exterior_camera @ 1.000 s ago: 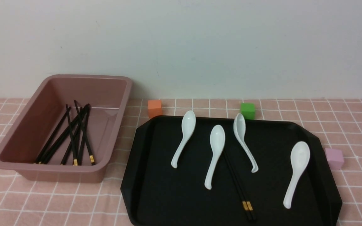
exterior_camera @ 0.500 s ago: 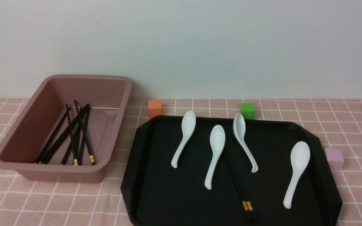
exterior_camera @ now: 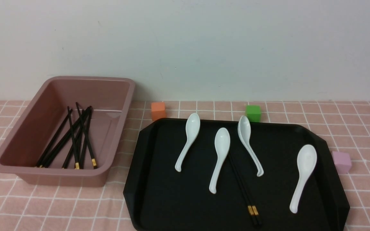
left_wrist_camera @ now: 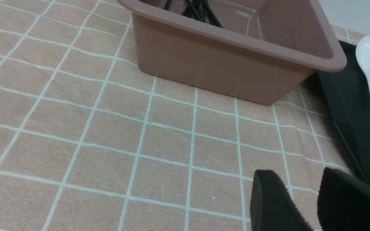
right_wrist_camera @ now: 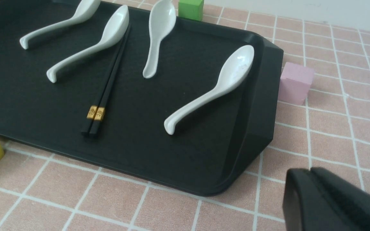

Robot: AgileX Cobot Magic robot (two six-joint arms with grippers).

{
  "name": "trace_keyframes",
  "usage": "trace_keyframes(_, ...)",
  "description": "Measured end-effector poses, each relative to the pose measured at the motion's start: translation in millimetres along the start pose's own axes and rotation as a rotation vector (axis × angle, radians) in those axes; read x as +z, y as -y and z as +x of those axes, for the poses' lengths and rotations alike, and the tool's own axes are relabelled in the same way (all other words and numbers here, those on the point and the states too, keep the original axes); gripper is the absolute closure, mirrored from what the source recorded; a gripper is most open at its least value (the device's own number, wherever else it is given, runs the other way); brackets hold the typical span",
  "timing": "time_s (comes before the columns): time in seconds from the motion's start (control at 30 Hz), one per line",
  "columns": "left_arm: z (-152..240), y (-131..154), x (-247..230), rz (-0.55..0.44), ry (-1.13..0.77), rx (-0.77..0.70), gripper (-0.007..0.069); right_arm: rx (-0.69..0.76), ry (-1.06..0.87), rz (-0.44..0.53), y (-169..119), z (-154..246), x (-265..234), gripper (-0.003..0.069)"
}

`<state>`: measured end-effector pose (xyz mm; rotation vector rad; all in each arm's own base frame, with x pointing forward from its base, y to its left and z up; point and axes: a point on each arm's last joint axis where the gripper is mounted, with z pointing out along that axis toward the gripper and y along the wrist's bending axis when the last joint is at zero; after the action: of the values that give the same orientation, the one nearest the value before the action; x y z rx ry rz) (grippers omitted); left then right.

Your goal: On pink tablecloth take chopsticks from black tray and put them in box.

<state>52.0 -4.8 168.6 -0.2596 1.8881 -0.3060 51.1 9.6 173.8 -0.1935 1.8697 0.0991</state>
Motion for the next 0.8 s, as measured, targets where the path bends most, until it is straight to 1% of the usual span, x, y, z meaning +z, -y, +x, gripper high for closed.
trace_keyframes(0.8,0.0,0.0,0.0,0.0,0.0,0.0,0.0386,0.0,-0.001,0.0,0.0,0.1,0.0,0.0582)
